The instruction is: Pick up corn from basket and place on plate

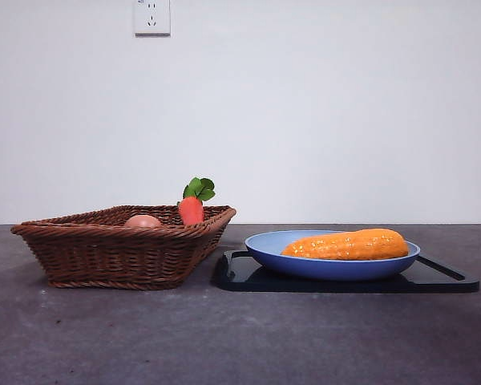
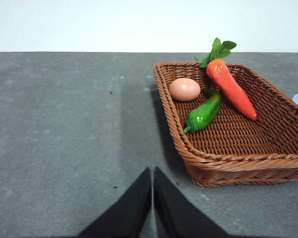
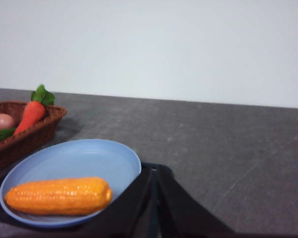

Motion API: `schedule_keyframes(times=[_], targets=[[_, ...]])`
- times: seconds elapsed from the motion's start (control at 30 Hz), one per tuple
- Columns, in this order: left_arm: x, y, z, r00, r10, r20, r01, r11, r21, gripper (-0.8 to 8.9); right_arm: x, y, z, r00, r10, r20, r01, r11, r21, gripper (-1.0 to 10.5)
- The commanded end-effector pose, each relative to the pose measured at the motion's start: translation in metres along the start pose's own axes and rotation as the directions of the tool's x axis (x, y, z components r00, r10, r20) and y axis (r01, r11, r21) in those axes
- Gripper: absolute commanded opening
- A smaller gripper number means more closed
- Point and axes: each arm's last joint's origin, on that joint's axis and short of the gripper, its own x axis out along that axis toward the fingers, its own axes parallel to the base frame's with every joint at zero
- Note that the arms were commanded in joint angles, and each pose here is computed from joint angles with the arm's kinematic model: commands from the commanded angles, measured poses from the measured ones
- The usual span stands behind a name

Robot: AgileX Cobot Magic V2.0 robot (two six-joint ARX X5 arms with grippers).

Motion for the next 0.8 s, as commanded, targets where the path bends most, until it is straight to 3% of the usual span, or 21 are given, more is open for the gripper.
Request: schedule_keyframes(times=[0.03,0.33,0.8], targets=[[0.003,0.001,-0.008,1.0,0.003,-0.017,-0.003,1.0,-0.006,0.06,0.0,0.0,-0.005,1.0,-0.007,-0.018,0.007,1.0,-0.003,0.0],[0.003,0.001,-0.008,1.0,0.003,-0.017,-0.003,1.0,-0.006,0.06,-0.002,-0.001,-0.021,0.985,-0.008,-0.171,0.018,0.998,0.054,0.0],[0.003,0.001,-0.008,1.0,0.003,-0.017,-0.003,1.0,-0.006,0.06,-0.002,-0.001,-0.021,0.985,-0.008,-0.17,0.018,0.998,0.054,0.0]])
